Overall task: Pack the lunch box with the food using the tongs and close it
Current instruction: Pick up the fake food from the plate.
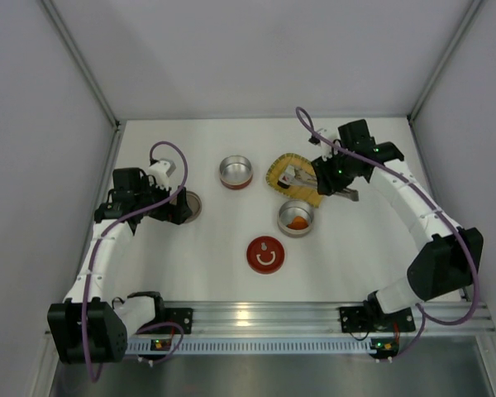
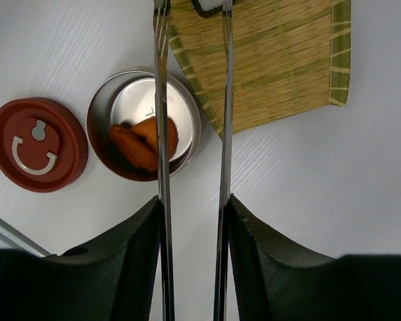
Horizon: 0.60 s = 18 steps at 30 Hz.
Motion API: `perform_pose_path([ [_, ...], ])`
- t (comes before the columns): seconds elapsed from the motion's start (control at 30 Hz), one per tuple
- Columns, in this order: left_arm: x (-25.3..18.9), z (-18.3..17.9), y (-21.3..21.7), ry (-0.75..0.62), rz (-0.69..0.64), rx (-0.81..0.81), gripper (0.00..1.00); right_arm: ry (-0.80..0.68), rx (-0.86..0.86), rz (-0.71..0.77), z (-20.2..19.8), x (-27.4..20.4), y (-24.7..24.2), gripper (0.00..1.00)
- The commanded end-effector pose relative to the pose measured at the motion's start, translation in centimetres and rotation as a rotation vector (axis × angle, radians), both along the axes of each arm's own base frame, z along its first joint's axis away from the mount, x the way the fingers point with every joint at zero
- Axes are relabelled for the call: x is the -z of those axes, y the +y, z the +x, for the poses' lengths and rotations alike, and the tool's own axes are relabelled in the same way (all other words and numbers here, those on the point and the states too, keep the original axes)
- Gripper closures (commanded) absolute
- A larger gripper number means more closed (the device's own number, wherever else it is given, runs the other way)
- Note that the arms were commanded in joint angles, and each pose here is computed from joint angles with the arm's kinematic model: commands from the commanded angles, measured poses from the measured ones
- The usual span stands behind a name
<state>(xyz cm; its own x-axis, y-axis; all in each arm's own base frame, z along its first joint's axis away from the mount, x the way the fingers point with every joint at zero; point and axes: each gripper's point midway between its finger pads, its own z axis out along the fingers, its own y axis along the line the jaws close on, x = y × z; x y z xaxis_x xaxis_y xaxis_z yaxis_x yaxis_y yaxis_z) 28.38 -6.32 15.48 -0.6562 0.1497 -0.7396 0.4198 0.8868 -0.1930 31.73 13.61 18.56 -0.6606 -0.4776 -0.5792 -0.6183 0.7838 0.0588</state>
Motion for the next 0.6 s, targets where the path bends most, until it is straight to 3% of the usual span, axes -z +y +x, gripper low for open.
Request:
perform_pose_path([
  [0.0,-1.0,0.9,0.1,-0.047,0.007,0.004,0.02,-0.057,0.042,0.041,1.8,-1.9,1.7,0.59],
  [0.27,-0.6,1.0,0.1,-0.039,0.007,-0.005,0.02,0.114,0.172,0.065,1.5,0.6,2.9,0.60],
  [0.57,-0.4,0.9,0.3,-0.041,0.016,-0.007,0.02,0.090,0.391,0.090,2.1,-0.5,3.5,0.57],
])
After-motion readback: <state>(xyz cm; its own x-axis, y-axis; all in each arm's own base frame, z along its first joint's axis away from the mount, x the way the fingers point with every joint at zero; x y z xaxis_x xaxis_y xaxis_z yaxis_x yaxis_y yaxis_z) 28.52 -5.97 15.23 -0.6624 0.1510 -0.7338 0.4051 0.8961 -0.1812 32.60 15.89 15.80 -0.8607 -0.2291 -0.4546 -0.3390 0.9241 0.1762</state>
